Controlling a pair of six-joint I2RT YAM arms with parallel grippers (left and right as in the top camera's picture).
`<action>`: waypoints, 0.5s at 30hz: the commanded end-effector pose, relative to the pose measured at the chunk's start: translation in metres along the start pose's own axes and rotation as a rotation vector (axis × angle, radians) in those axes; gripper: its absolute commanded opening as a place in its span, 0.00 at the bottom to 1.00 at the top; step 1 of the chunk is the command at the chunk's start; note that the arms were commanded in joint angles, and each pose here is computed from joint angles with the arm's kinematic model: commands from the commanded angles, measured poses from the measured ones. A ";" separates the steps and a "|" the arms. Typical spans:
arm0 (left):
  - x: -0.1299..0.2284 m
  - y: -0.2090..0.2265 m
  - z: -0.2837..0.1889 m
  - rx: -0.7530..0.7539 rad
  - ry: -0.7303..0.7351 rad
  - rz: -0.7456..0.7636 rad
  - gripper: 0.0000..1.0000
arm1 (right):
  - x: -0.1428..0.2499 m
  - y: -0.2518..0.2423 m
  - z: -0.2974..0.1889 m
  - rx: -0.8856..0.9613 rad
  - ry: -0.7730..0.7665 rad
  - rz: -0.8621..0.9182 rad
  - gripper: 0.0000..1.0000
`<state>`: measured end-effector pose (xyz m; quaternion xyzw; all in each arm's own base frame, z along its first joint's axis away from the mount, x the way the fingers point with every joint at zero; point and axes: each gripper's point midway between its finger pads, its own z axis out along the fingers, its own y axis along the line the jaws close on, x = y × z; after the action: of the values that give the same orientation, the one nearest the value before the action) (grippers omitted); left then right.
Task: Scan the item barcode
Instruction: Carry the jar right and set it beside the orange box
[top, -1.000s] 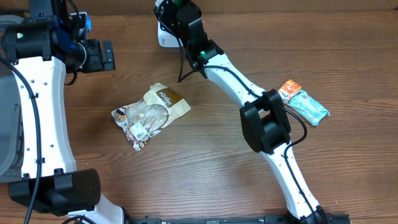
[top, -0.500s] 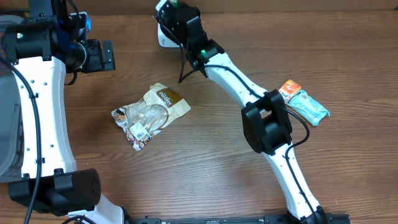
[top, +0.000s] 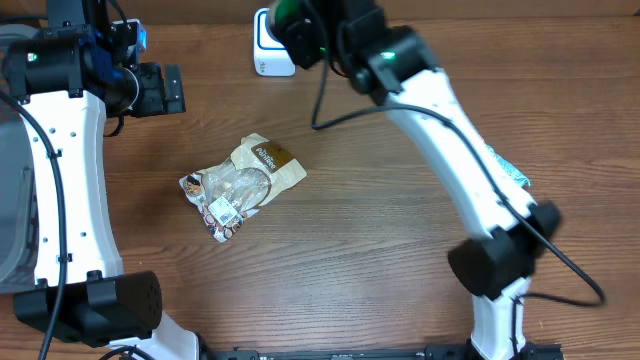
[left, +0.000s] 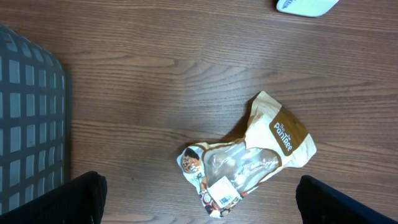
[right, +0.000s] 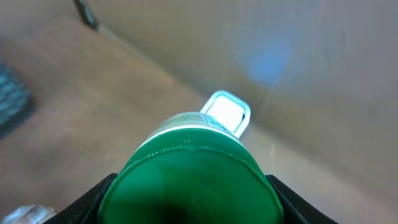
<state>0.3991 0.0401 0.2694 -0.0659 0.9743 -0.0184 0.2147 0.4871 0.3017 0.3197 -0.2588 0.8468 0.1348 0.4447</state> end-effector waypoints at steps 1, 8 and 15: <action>0.001 -0.002 0.004 0.008 0.009 0.017 1.00 | 0.029 -0.015 -0.011 0.016 0.122 0.181 0.54; 0.001 -0.002 0.004 0.008 0.009 0.017 1.00 | 0.151 -0.052 -0.020 0.129 0.581 0.397 0.54; 0.001 -0.002 0.004 0.008 0.009 0.017 1.00 | 0.248 -0.103 -0.007 0.259 0.773 0.544 0.53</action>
<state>0.3991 0.0401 0.2694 -0.0659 0.9743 -0.0184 0.2147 0.4220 0.1599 0.1400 -0.0539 0.9933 0.0530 0.0870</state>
